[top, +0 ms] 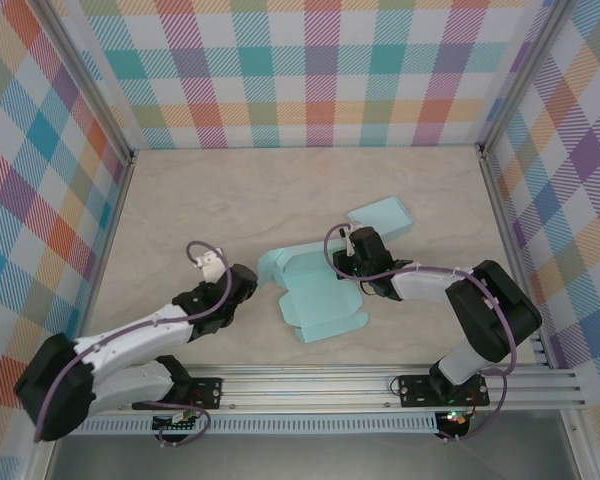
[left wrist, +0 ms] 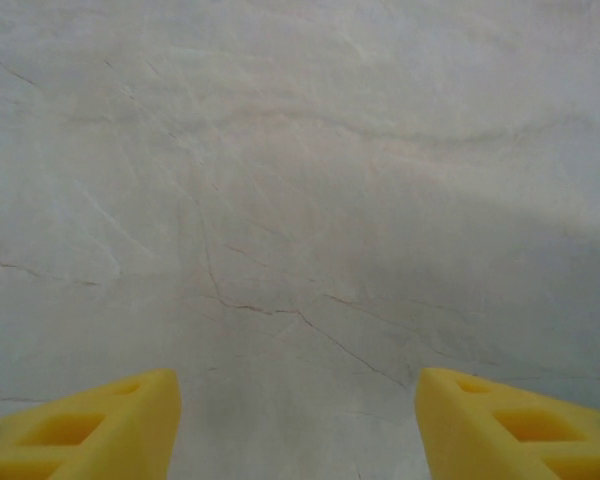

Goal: Fold the paper box

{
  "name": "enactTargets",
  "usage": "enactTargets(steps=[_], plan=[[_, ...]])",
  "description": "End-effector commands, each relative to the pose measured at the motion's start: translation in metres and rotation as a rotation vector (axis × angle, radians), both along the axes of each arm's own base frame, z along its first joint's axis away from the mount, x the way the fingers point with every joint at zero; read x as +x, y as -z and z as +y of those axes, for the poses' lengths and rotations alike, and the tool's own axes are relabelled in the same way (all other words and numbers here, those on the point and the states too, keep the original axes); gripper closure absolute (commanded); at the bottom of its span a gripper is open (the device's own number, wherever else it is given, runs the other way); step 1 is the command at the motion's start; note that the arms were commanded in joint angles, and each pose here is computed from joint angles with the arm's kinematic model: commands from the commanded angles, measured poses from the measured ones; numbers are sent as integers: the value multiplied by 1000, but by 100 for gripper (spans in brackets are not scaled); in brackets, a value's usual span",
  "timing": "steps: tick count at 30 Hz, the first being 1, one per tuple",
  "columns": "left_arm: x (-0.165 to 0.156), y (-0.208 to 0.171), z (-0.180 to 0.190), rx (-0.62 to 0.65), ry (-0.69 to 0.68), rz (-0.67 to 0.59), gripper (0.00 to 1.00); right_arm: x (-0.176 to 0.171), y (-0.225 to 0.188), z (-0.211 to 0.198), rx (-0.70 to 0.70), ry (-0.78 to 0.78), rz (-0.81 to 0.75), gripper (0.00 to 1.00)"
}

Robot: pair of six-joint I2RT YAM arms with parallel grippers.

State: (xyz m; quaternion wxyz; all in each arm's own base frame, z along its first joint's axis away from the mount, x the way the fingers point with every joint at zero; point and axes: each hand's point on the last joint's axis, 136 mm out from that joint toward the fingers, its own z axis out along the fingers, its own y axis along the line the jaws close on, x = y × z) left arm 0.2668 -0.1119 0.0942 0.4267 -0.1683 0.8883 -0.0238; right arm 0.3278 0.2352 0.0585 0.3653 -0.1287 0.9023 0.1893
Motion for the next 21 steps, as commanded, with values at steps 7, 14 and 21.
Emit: enactTargets(steps=[7,14,21], plan=[[26,-17,-71,-139,229,-26,35,9,-10,11,16,-3,-14,100],[9,-14,-94,-152,319,-4,34,13,-7,12,3,-2,-5,100],[8,-21,-116,-129,403,-11,33,12,-8,13,8,-6,-5,100]])
